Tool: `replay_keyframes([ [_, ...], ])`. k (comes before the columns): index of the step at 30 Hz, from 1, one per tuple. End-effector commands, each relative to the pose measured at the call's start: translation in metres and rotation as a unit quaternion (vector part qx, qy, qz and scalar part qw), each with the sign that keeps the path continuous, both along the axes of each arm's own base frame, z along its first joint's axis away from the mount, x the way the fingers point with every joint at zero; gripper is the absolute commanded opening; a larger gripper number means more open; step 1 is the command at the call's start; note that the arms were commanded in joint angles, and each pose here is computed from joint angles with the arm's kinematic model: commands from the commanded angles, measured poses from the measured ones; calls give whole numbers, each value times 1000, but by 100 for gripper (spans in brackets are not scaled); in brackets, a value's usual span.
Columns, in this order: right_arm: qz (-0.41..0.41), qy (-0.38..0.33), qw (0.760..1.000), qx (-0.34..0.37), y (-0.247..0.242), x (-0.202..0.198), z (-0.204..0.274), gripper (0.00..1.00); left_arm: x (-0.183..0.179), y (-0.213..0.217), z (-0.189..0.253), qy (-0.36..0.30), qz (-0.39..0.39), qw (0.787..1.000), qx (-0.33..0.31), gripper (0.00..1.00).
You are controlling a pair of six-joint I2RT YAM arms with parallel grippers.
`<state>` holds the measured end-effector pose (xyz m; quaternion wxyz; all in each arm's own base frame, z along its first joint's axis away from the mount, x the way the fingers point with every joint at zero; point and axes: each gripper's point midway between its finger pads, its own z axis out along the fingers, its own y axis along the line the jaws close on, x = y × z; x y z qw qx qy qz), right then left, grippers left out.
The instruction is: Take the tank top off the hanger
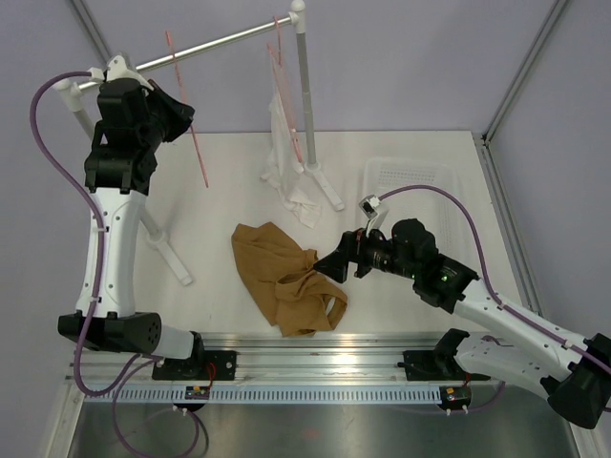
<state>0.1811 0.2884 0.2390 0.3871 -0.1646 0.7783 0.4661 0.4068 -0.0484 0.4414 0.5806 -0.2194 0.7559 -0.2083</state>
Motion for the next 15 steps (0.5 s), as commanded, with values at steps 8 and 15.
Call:
replay_keyframes([
  [8, 29, 17, 999, -12, 16, 0, -10, 100, -13, -9, 2, -44, -28, 997, -56, 0],
  [15, 11, 22, 996, -91, 34, 9, -43, 99, -47, -19, 5, -51, -63, 995, -59, 99],
])
